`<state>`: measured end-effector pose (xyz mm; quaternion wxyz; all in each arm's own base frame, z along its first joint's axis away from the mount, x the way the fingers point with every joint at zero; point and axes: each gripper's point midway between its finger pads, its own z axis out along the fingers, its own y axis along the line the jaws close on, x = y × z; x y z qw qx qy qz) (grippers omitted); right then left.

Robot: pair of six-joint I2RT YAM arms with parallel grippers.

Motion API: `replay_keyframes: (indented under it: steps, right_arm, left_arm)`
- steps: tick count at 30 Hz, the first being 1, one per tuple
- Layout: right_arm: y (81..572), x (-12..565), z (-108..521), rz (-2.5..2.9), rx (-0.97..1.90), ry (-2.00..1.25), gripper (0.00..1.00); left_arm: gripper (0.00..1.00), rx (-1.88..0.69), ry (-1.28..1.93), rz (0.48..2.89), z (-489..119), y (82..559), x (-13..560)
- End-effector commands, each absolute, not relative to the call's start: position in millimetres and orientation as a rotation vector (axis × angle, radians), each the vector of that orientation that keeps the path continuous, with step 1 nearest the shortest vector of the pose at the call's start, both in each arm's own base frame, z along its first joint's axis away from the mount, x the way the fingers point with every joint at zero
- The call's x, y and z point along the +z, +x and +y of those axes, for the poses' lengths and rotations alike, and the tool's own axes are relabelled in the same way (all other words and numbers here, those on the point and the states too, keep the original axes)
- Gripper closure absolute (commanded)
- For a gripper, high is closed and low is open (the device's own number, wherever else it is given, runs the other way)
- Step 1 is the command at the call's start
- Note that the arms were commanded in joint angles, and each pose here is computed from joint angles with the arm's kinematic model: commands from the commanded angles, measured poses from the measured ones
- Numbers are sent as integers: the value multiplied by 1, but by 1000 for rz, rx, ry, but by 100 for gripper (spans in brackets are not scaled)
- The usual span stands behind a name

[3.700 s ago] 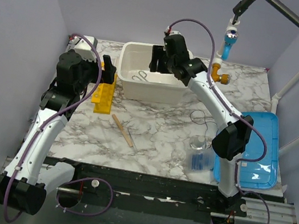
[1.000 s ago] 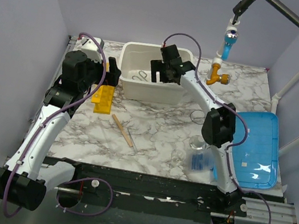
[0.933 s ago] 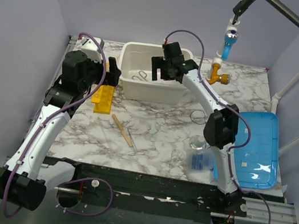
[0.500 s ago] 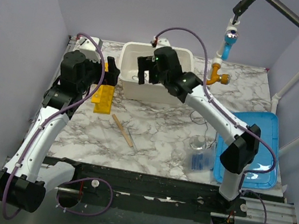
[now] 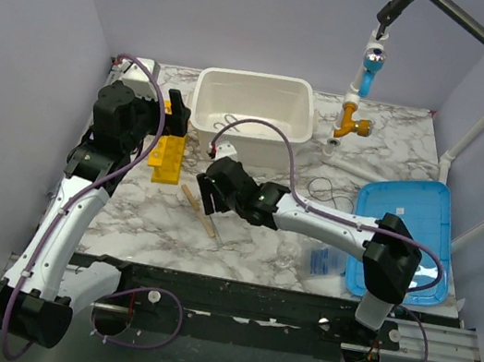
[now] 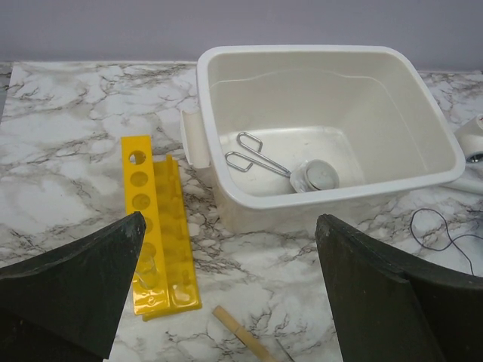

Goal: Organize the chemistry lab equipment

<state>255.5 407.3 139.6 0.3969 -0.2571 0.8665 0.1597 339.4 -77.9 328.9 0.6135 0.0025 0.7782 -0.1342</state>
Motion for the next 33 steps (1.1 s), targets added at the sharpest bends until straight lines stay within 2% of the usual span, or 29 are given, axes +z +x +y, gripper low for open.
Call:
replay_keyframes:
  steps: [1,10,24,26,30,33]
  right_arm:
    - [243,105,416,2261,378,-602,33]
    - [232,51,423,2382,327,-659,55]
    - [231,16,418,2444,223,-681,67]
    - [231,12,416,2447,195,-685,70]
    - [232,7,407,2456,135,-661,82]
    - [236,22,404,2407,140,-634,87]
  left_arm:
    - [2,-308,-15,1751,-74,336,342]
    - [2,-318,-8,1746,-76,335,344]
    - [1,-331,-4,1726,-77,331,351]
    - [2,-331,-3,1724,-77,330,352]
    - [1,-332,-5,1724,-77,330,352]
    - [1,-332,-5,1723,-77,330,352]
